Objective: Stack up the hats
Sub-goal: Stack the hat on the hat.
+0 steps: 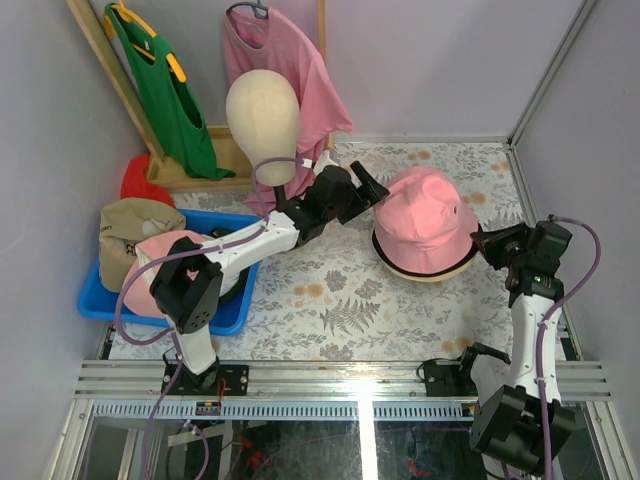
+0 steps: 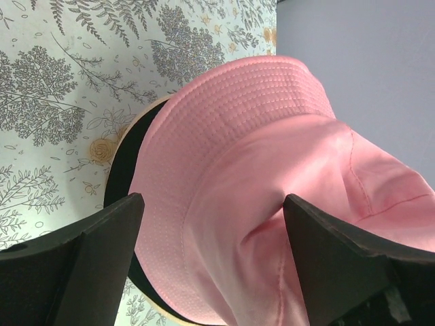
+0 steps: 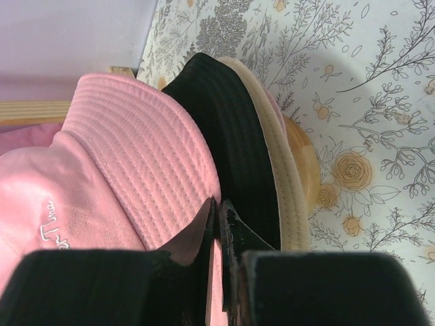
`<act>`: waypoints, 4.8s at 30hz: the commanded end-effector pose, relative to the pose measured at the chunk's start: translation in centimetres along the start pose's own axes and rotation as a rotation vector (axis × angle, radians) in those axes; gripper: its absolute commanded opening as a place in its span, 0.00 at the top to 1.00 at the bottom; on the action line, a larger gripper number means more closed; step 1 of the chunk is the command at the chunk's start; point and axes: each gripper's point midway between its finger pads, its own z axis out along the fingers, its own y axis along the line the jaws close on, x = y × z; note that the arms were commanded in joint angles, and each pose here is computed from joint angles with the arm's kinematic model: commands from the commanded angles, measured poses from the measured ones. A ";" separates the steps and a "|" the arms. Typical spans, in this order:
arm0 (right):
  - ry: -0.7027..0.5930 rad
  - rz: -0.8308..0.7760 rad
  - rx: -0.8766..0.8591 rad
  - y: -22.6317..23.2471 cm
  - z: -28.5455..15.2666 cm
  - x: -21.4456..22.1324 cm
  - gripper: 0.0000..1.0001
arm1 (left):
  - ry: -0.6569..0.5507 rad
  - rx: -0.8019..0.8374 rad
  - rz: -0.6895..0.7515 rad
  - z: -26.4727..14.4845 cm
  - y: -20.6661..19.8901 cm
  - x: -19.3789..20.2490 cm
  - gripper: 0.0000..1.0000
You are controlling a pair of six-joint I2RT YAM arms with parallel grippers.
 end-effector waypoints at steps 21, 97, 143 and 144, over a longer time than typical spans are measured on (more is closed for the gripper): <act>-0.038 -0.003 0.026 -0.7 0.1 -1.5 1.00 | -0.180 0.000 -0.193 -0.6 1.5 0.2 0.15; 0.048 -0.021 -0.007 0.1 2.9 -4.4 0.99 | -0.106 0.486 -0.174 2.1 0.4 0.7 0.06; 0.061 -0.018 0.011 0.3 2.8 -4.8 0.97 | -0.076 0.577 -0.203 -0.5 -0.3 1.2 0.87; 0.061 -0.019 0.010 0.3 2.7 -4.8 0.97 | -0.072 0.579 -0.204 -0.5 -0.3 1.3 0.92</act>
